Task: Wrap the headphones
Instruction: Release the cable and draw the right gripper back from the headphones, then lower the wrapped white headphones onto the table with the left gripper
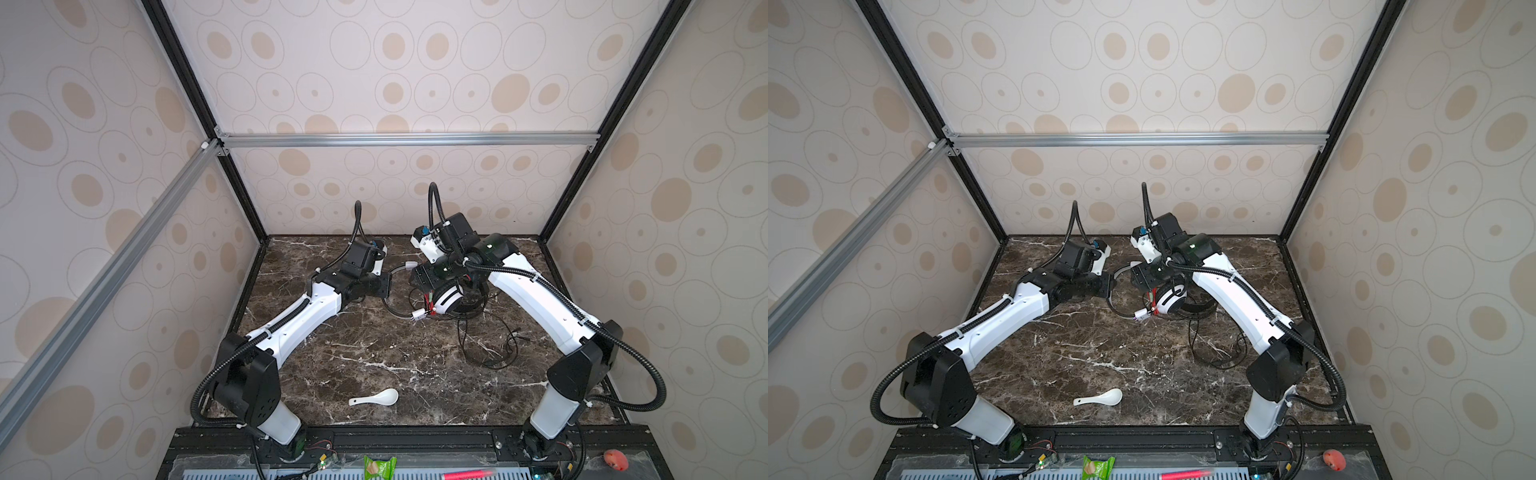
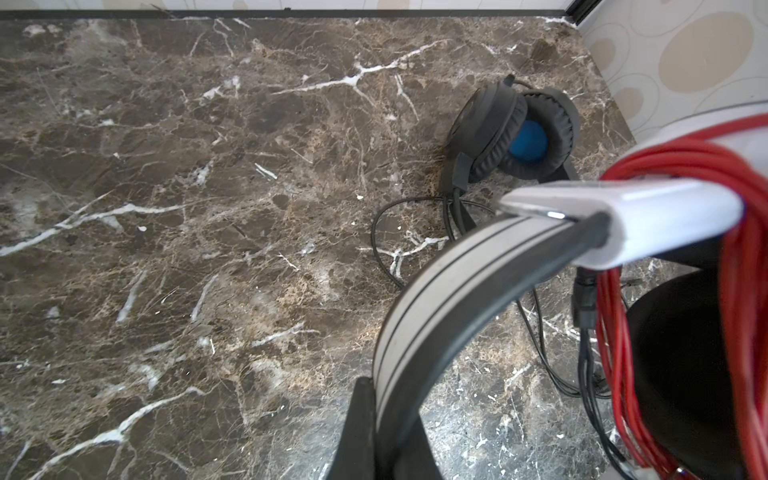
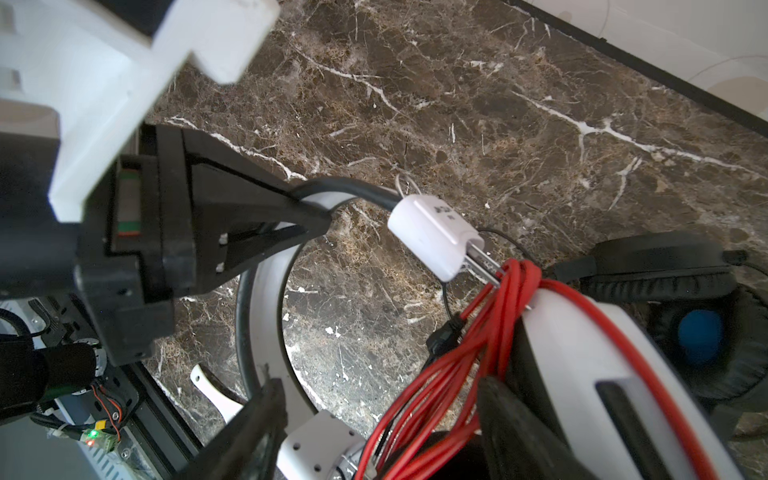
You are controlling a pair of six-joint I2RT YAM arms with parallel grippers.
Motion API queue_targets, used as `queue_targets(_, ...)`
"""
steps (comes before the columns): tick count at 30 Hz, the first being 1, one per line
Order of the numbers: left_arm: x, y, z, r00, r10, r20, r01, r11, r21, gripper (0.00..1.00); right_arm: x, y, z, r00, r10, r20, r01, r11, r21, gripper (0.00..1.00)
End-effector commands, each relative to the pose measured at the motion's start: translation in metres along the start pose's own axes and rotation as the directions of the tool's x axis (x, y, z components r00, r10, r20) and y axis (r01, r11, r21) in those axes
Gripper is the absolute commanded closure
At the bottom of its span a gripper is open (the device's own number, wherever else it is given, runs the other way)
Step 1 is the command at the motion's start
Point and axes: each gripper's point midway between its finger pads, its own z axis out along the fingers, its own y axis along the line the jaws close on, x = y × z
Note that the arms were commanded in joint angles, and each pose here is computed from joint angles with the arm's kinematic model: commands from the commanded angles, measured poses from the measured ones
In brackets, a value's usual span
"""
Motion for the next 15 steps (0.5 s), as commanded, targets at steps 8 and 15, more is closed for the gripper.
queue_targets(8,0.011,0.045,-0.008,0.994,-0.107,-0.023,0.104,0.99,-0.099,1.0,-0.011,-0.032,-0.043,0.994,0.059,0.094,-0.07,0.991,0.117,0.24)
queue_targets(15,0.02,0.067,-0.004,0.985,-0.17,-0.025,0.166,0.979,-0.115,1.0,-0.029,-0.013,-0.049,0.985,0.054,0.165,-0.056,0.998,0.009,0.24)
